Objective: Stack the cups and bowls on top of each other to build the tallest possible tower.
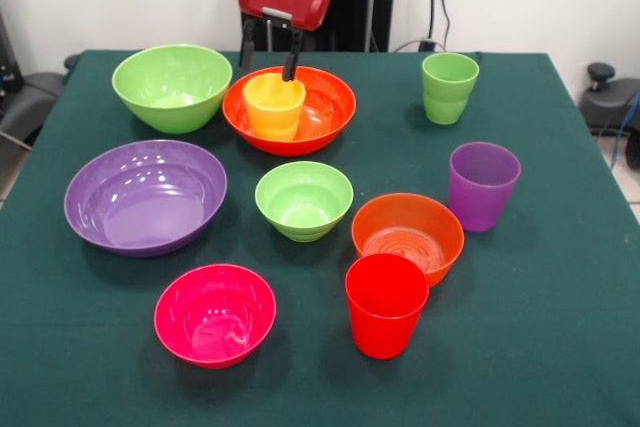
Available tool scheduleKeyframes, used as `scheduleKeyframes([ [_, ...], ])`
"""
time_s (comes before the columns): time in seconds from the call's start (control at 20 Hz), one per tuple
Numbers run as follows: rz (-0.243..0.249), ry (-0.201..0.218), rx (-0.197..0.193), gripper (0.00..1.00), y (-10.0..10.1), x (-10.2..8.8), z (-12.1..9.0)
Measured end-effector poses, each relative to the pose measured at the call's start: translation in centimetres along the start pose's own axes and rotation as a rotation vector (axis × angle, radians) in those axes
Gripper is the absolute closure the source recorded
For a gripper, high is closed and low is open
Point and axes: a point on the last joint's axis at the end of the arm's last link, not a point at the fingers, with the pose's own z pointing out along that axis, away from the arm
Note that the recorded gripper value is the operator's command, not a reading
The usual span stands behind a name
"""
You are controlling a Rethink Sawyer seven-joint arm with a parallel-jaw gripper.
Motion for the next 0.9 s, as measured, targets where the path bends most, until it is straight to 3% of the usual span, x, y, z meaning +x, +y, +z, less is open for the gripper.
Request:
scheduleKeyframes([
  [0.9,0.001,0.015,0.006,0.00,0.44,0.12,-0.35],
])
